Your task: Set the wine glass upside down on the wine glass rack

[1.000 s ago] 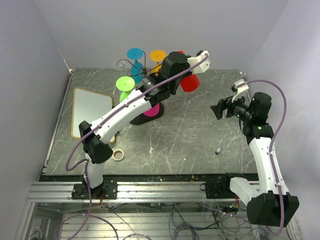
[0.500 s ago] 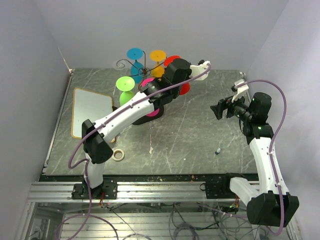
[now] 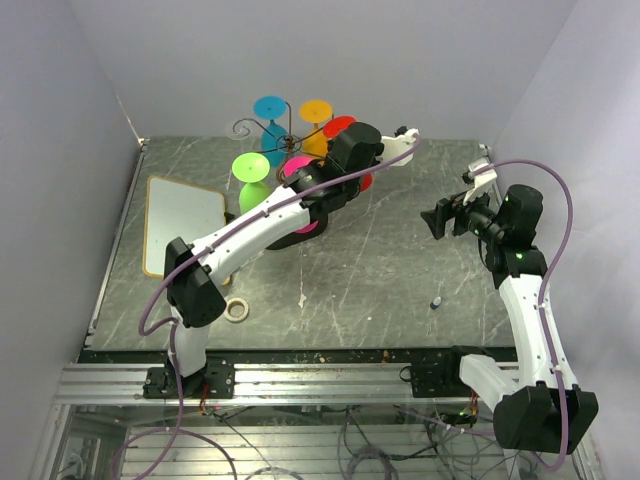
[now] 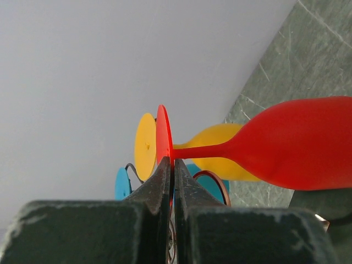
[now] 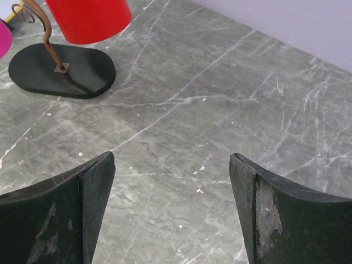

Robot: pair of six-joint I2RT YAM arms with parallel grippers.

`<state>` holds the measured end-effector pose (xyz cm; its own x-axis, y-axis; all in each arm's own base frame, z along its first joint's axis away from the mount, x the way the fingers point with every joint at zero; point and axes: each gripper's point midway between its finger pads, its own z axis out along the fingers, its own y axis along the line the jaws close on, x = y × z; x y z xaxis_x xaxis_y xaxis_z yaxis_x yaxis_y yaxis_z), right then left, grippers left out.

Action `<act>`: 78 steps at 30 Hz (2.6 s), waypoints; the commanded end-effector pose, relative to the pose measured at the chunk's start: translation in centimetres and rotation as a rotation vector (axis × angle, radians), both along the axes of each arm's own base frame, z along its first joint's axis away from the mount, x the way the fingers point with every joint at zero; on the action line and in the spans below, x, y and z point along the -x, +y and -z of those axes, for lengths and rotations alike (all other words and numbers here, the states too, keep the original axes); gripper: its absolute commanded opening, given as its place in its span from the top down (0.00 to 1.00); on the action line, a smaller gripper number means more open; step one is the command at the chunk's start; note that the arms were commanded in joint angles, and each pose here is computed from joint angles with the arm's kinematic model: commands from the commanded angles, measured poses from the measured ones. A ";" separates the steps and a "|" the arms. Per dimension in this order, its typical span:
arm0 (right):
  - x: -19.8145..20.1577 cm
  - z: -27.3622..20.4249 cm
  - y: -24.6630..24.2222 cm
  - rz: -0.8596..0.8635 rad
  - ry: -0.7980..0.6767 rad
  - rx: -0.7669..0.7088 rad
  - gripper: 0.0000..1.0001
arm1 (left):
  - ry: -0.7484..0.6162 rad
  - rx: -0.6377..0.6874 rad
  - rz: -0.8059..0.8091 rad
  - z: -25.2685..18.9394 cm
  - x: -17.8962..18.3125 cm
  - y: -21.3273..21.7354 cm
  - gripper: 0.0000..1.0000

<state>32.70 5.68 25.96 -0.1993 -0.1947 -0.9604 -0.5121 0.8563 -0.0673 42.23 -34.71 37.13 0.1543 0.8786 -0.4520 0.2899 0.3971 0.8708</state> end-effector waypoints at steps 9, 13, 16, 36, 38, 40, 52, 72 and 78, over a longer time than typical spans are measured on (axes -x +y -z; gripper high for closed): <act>-0.2 0.5 -0.1 -0.005 -0.003 0.009 0.16 | -0.023 0.034 -0.053 -2.0 -0.3 2.9 0.93; -0.2 0.6 -0.1 -0.005 -0.001 0.010 0.16 | -0.014 0.030 -0.057 -1.8 -0.2 3.4 0.93; -0.2 0.6 -0.1 -0.003 -0.001 0.011 0.16 | -0.011 0.034 -0.061 -1.9 -0.1 3.8 0.93; -0.4 1.3 -0.3 0.000 0.017 0.020 0.16 | 0.019 0.056 -0.013 -2.1 1.9 5.0 0.93; -0.5 1.4 -0.3 0.000 0.020 0.020 0.16 | 0.024 0.056 -0.009 -2.0 2.0 5.1 0.93; -0.5 1.4 -0.3 0.001 0.019 0.021 0.16 | 0.028 0.058 -0.003 -2.0 2.1 5.1 0.93; -0.6 1.7 -0.5 0.006 0.027 0.026 0.16 | 0.047 0.074 0.056 -2.3 3.7 4.2 0.93; -0.8 2.1 -0.6 0.010 0.033 0.033 0.16 | 0.081 0.095 0.129 -2.2 5.4 2.4 0.93; -0.8 2.1 -0.7 0.013 0.033 0.034 0.16 | 0.086 0.080 0.138 -1.7 5.4 1.8 0.93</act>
<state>33.24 5.38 24.11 -0.2375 -0.2155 -0.9472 -0.5147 0.8549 -0.0654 37.46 -32.50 37.10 0.2017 0.8415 -0.5012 0.4229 0.3868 0.8195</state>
